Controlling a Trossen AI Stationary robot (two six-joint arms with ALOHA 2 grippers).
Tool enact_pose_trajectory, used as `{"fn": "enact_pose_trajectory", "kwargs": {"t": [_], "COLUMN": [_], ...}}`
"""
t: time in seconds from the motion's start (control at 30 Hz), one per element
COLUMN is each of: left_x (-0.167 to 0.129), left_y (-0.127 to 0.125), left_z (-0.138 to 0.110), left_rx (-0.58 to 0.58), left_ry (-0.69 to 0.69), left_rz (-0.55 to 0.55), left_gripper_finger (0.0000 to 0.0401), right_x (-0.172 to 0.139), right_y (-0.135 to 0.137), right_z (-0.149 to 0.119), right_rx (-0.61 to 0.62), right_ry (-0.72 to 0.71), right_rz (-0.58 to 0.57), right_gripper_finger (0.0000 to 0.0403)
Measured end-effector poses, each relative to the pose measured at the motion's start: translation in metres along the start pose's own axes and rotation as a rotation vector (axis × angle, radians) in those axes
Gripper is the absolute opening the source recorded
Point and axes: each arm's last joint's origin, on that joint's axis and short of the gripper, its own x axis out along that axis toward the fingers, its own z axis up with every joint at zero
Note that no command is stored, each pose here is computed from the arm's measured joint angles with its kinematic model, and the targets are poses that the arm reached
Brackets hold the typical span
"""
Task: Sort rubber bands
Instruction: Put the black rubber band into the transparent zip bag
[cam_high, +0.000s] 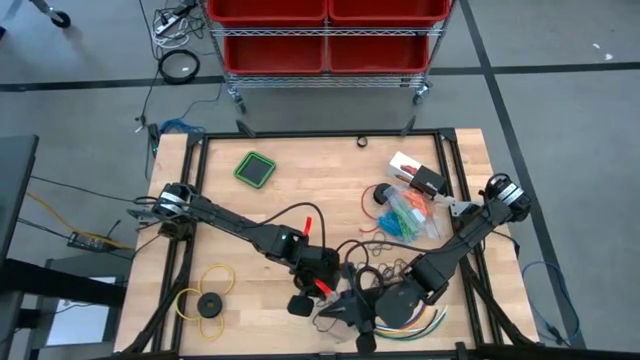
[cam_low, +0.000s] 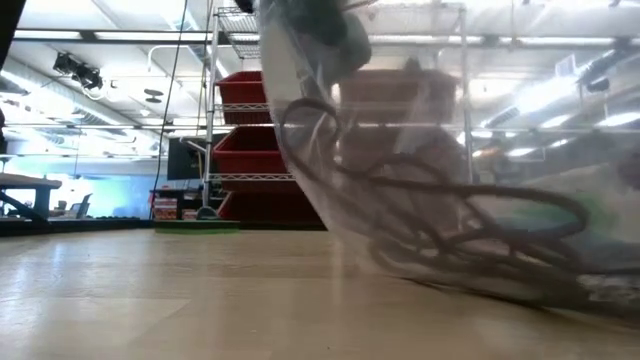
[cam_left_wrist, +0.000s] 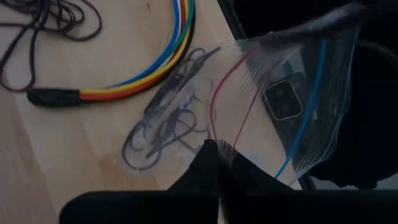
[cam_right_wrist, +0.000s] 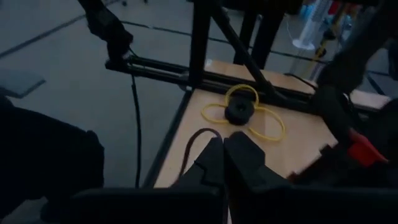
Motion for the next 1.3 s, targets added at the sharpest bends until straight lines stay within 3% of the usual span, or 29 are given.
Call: {"fn": "enact_pose_trajectory", "kwargs": {"t": [0.9, 1.3], "left_x": [-0.0003, -0.0001], "left_y": [0.0002, -0.0010], "left_z": [0.0046, 0.0038], "left_rx": [0.010, 0.008], "left_ry": [-0.046, -0.036], "left_rz": [-0.007, -0.024], "left_gripper_finger": [0.0001, 0.0001], "right_x": [-0.0002, -0.0003], "right_y": [0.0011, 0.0007], "right_z": [0.0070, -0.0014], "right_rx": [-0.025, -0.011], "right_ry": [-0.067, 0.013], "right_rz": [0.023, 0.004], "right_gripper_finger": [0.0000, 0.0000]}}
